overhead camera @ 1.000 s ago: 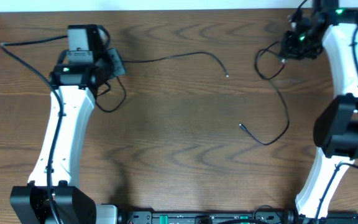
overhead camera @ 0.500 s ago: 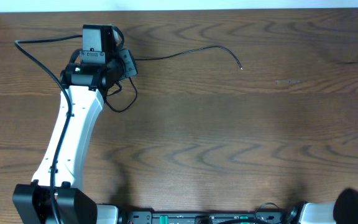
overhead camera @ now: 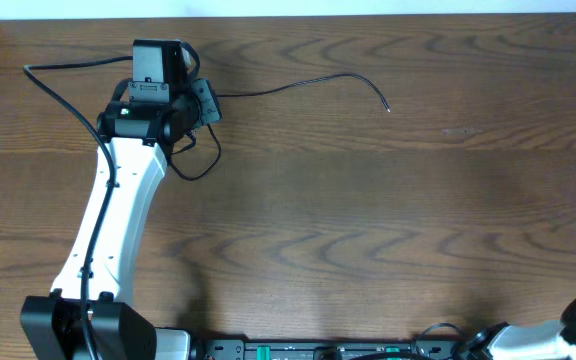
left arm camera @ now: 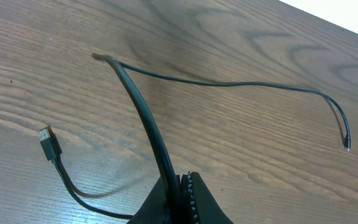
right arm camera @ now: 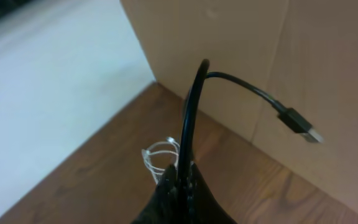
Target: Untangle cables
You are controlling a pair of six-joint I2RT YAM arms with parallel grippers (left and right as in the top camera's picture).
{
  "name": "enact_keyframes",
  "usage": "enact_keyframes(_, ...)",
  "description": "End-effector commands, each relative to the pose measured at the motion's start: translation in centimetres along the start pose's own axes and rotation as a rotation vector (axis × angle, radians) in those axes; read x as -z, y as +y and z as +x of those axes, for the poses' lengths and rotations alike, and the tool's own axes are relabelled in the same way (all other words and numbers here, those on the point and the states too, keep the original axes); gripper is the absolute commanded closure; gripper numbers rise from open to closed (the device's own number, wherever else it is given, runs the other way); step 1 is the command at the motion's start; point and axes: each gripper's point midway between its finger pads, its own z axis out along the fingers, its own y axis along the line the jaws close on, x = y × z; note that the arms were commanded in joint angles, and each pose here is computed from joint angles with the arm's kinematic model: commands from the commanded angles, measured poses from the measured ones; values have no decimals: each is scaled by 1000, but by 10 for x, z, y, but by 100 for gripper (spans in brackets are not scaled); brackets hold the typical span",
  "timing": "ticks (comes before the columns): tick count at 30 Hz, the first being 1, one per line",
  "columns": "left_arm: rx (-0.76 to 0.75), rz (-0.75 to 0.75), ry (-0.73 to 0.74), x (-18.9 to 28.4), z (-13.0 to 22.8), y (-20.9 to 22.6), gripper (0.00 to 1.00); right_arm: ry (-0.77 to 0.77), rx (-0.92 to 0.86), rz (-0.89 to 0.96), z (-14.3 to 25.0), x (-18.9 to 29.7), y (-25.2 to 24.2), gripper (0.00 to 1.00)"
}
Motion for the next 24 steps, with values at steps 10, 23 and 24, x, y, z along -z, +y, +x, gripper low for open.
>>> enact_keyframes(10, 2, 19, -9, 2, -5, -6, 92, 396, -95, 159, 102, -117, -50, 99)
enact_keyframes(23, 34, 21, -8, 2, -4, -7, 92, 583, -207, 354, 158, -142, -120, 99)
enact_keyframes(24, 33, 21, -8, 2, -4, -7, 92, 597, -208, 362, 163, -147, -124, 99)
